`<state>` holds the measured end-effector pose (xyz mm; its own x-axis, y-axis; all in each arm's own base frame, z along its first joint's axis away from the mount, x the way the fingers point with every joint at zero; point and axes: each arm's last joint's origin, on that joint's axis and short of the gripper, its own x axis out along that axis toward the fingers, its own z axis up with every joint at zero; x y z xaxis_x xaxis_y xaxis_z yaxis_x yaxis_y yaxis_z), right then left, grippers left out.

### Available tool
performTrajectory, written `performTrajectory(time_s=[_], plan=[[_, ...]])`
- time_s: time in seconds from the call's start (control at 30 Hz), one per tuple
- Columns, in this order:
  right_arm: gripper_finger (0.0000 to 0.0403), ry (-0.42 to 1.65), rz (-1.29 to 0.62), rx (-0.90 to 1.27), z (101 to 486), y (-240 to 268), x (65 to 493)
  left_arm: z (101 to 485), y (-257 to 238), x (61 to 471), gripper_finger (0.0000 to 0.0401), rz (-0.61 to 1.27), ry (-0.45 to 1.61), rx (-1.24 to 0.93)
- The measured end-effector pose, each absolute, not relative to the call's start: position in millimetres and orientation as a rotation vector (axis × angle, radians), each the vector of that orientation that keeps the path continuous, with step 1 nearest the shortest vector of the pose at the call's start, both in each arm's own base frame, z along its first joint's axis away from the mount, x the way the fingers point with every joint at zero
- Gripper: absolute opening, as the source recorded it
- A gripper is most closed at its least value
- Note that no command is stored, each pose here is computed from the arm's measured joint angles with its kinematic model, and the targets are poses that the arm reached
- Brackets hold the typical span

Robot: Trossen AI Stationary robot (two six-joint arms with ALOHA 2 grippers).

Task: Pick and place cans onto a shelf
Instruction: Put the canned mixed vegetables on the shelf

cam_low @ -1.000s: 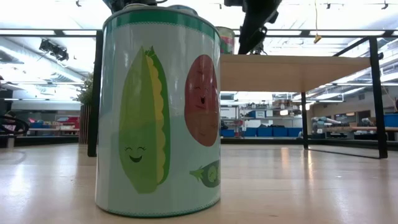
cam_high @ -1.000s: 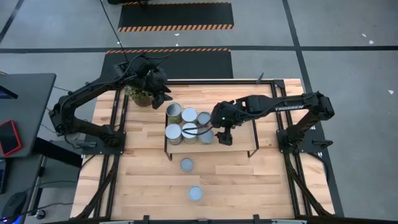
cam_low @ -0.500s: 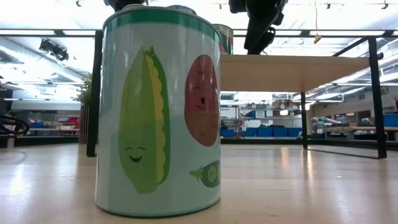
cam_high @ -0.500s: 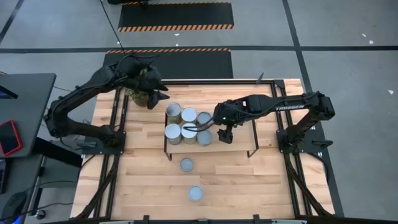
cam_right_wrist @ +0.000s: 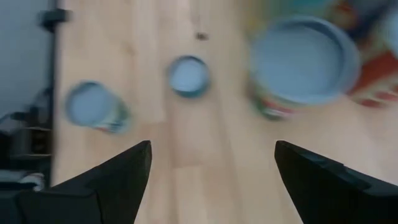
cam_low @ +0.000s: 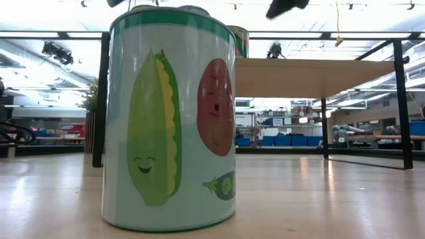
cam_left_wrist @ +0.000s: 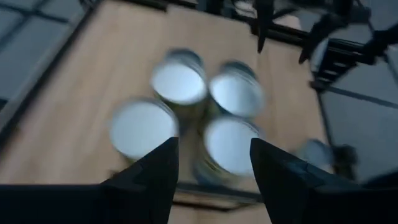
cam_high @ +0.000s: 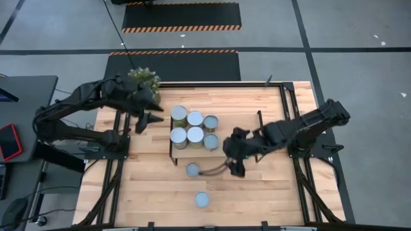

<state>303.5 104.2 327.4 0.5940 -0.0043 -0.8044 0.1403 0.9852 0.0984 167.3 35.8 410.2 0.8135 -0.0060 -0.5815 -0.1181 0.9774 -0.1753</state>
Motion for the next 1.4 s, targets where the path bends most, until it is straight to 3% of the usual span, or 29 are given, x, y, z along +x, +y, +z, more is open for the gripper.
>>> performTrajectory(time_s=[0.13,0.3,0.57,0.8,1.07,1.4], plan=[[0.0348,0.858,0.010,0.151,330.8,127.7,304.3,406.4,12.3,163.5,0.0203,-0.011,0.695,-0.288],[0.0348,0.712,0.066,0.234,336.2,149.6,314.4,399.5,-8.3,160.2,0.0203,-0.091,0.776,-0.229],[0.0348,0.662,-0.036,0.402,305.1,183.8,335.9,378.7,-26.8,152.6,0.0203,-0.225,0.763,-0.098],[0.0348,0.707,-0.029,0.390,271.4,209.1,354.1,346.4,-38.4,140.1,0.0203,-0.269,0.733,-0.181],[0.0348,0.758,0.021,0.174,254.5,229.2,384.8,316.0,-43.0,135.3,0.0203,-0.173,0.716,-0.323],[0.0352,0.863,0.171,-0.033,224.6,244.7,414.3,313.7,-44.7,131.9,0.0203,-0.153,0.720,-0.357]])
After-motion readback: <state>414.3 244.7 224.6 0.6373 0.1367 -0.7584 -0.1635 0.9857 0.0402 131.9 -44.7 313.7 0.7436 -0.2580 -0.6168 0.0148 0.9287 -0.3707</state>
